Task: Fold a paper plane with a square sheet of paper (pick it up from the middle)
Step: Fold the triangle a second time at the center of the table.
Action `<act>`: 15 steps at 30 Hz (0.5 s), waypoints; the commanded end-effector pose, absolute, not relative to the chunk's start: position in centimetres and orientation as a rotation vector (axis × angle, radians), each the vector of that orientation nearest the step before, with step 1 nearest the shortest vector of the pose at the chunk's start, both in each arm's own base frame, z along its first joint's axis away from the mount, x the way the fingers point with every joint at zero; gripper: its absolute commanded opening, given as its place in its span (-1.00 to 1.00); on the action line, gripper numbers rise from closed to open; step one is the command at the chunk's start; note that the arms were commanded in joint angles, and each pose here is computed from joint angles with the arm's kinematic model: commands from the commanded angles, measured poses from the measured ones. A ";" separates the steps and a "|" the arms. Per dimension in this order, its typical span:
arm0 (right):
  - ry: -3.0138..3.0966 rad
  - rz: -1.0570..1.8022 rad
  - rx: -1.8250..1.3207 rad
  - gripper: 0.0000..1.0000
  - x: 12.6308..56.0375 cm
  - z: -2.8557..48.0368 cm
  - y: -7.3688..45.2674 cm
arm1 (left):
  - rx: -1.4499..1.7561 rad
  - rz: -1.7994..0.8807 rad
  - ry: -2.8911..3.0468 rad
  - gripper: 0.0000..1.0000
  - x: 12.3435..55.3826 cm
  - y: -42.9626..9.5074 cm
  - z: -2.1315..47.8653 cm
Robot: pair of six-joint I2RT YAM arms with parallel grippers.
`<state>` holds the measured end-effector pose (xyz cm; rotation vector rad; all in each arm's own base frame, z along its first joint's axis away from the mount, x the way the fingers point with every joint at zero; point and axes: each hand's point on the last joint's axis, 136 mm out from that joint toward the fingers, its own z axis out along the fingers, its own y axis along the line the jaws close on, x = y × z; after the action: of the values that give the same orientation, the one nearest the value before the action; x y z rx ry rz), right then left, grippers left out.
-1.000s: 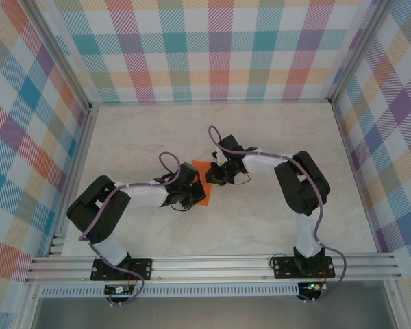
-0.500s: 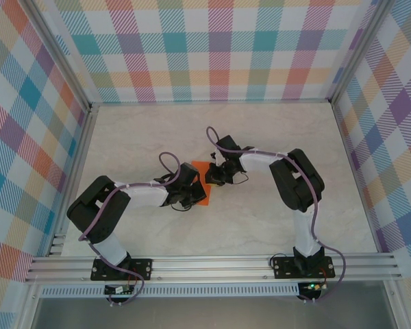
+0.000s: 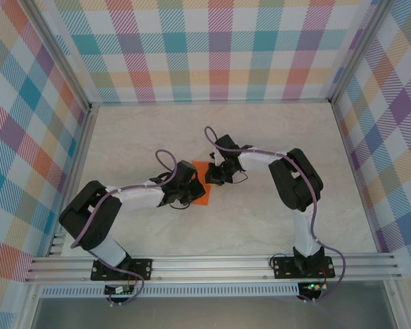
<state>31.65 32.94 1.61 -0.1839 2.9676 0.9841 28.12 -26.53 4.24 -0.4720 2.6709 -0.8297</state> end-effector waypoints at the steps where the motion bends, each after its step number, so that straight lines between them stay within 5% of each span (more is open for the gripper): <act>1: 3.090 0.810 -0.171 -0.85 30.1 -2.1 31.1 | -0.478 -0.772 2.636 -0.79 29.5 -26.0 4.2; 15: 3.112 0.770 -0.177 -0.87 29.8 -2.7 30.7 | -0.652 -0.566 2.640 -0.84 30.2 -23.2 1.4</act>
<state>31.70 32.92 1.61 -0.1886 2.9684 0.9729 29.66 -25.19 1.99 -0.5340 2.6612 -0.6975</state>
